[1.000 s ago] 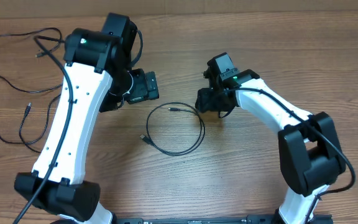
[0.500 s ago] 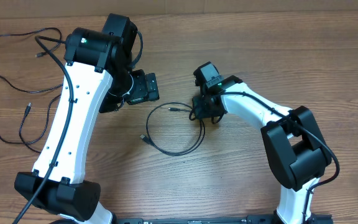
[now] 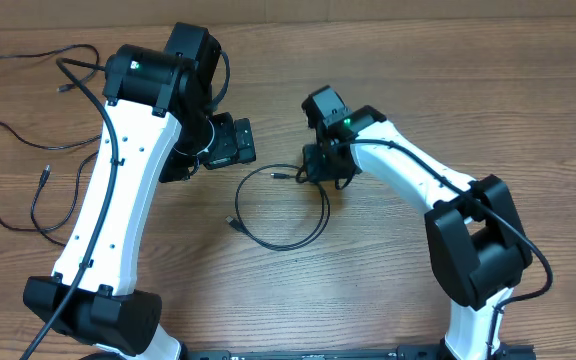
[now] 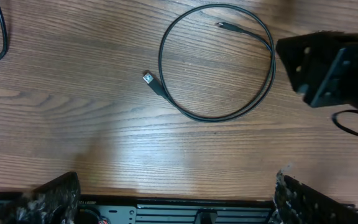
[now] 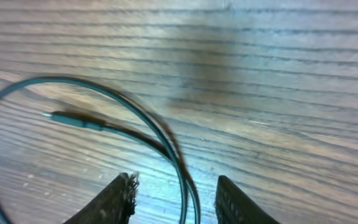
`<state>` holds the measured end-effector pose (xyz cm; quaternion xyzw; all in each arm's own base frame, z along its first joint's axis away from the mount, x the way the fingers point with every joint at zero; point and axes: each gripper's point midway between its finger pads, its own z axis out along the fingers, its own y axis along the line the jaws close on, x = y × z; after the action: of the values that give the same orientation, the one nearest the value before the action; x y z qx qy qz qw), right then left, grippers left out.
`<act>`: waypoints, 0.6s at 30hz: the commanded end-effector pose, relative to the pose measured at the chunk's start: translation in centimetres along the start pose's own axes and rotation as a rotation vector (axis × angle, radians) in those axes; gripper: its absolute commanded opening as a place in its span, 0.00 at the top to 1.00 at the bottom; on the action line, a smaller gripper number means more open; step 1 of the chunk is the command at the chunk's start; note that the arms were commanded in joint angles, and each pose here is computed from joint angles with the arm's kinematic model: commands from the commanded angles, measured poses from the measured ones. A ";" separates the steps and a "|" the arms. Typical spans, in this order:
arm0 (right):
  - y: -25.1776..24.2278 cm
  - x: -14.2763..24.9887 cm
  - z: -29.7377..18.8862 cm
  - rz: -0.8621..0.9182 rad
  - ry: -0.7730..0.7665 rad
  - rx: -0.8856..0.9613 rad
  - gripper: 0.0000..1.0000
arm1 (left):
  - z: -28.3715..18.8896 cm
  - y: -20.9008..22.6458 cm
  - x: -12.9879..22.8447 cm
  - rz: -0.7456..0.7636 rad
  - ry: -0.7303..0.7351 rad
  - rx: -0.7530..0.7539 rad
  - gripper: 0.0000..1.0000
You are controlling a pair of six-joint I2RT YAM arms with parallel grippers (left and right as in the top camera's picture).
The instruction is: Untangle cables
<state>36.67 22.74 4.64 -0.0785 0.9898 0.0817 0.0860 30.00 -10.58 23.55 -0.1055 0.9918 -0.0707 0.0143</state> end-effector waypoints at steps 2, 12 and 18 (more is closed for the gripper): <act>0.1 0.1 -0.7 -0.005 -0.008 0.002 0.58 | 0.0 -0.2 -0.1 0.016 -0.004 0.005 0.00; -0.5 2.6 3.3 -0.009 0.058 0.025 0.66 | 0.0 -0.2 -0.3 0.040 -0.011 0.004 0.00; -0.3 3.7 4.9 -0.019 0.092 0.038 0.67 | 0.0 -0.1 -0.2 0.052 -0.008 -0.002 0.00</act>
<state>34.31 22.54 0.28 -0.0884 0.9927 0.0638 0.0518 30.17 -10.62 23.56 -0.0926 0.9930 -0.0715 0.0187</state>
